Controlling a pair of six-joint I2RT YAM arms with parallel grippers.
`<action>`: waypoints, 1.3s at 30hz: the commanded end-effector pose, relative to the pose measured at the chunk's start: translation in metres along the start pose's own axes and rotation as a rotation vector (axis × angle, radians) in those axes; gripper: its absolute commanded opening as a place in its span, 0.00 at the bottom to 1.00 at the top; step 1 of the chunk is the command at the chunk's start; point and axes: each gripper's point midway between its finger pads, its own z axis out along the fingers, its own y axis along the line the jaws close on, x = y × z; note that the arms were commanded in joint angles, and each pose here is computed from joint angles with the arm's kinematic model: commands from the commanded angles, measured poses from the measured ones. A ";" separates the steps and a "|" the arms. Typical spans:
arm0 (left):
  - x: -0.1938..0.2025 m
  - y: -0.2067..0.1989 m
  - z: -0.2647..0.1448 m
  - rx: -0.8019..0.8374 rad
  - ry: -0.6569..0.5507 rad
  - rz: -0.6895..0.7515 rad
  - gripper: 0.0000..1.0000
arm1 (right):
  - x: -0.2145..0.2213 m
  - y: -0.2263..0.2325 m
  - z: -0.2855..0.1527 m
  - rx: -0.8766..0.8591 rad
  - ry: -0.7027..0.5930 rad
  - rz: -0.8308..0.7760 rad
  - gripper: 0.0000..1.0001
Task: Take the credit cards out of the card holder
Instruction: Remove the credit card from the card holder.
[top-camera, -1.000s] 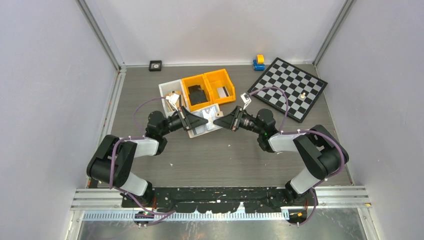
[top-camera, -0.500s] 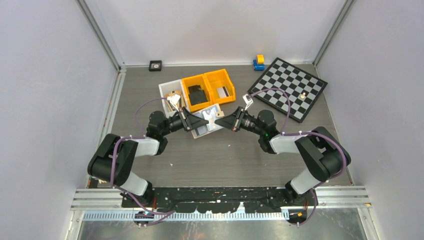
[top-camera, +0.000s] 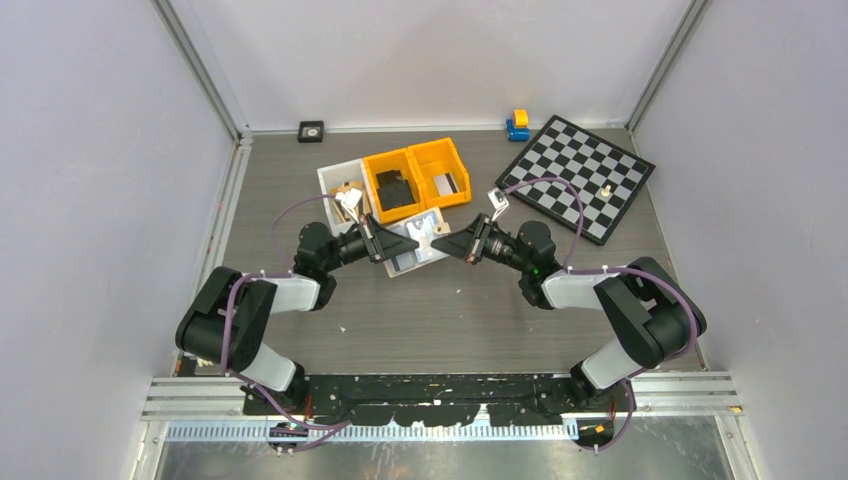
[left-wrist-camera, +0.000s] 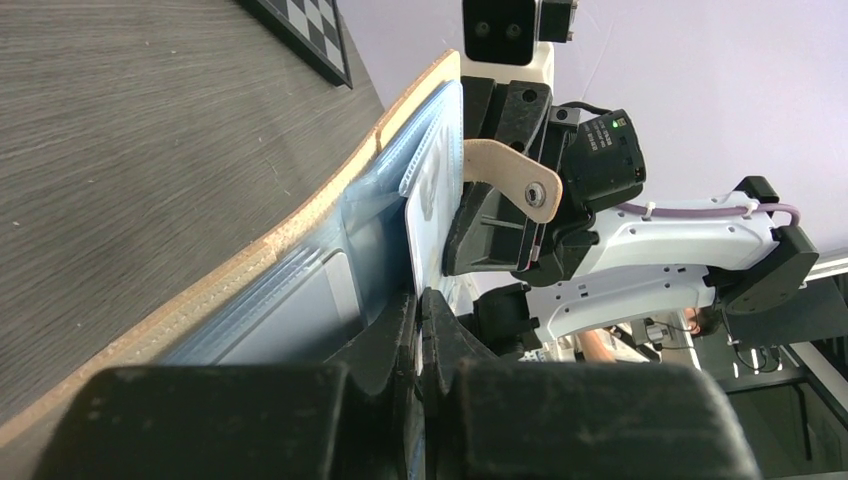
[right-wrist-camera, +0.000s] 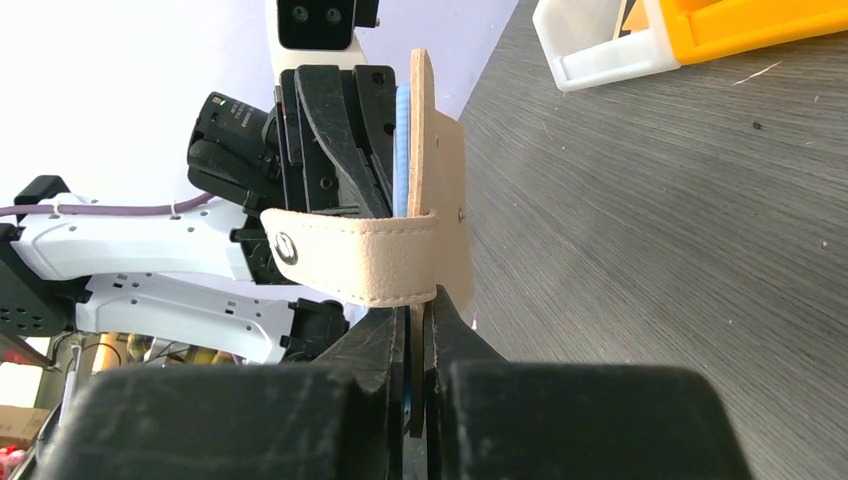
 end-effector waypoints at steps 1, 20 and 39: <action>-0.008 -0.011 0.000 0.054 -0.017 0.051 0.06 | -0.031 0.017 0.000 -0.058 -0.104 -0.054 0.01; -0.014 -0.022 0.000 0.075 -0.068 0.023 0.01 | -0.028 0.011 0.005 -0.066 -0.088 -0.021 0.00; 0.001 0.014 0.004 -0.049 -0.001 -0.016 0.25 | -0.030 0.016 0.003 -0.079 -0.099 -0.031 0.02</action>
